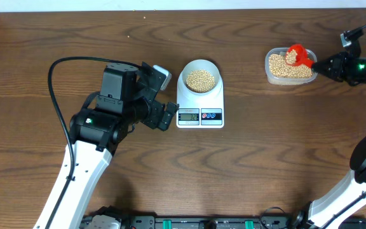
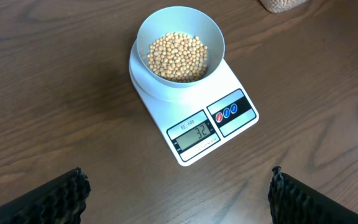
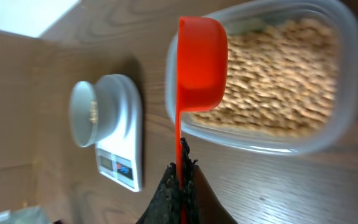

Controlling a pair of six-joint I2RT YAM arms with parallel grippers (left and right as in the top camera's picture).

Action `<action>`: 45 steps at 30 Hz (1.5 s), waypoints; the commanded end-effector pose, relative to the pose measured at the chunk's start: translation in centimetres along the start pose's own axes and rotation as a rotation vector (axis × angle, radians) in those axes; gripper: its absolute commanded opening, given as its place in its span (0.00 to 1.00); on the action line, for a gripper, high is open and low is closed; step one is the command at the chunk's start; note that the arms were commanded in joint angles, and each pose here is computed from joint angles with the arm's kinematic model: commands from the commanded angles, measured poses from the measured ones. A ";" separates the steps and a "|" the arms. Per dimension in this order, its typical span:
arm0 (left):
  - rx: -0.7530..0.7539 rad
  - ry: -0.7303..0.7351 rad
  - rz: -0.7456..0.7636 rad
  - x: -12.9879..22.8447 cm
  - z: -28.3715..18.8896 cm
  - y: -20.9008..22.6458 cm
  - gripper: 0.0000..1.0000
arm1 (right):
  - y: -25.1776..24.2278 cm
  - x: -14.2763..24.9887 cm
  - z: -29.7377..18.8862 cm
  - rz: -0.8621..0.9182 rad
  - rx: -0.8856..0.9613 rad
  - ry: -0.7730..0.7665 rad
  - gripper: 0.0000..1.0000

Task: Scoop item into bowl and weigh 50g on scale
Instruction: 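Dip the red scoop into the soybean tub with the right gripper, then lift the filled red scoop and move it left over the bowl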

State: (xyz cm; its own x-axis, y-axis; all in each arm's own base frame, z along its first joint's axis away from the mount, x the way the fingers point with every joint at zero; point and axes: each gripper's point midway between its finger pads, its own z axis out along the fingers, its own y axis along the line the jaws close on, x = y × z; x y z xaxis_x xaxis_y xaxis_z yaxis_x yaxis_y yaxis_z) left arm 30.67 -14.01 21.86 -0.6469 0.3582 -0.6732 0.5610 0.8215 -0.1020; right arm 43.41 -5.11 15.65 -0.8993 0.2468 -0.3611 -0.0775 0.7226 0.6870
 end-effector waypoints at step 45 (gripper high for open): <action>0.014 0.001 0.003 0.1 0.1 -0.3 0.94 | 16.2 4.7 10.1 -0.283 -0.357 0.224 0.01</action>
State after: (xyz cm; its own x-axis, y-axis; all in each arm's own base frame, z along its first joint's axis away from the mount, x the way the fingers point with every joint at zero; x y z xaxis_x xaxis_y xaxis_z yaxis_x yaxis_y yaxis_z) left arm 30.67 -14.01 21.86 -0.6470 0.3582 -0.6731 0.5608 0.8216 -0.1018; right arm 42.25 13.19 19.26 -0.8891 -0.0659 -0.4530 -0.4325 0.4448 0.7843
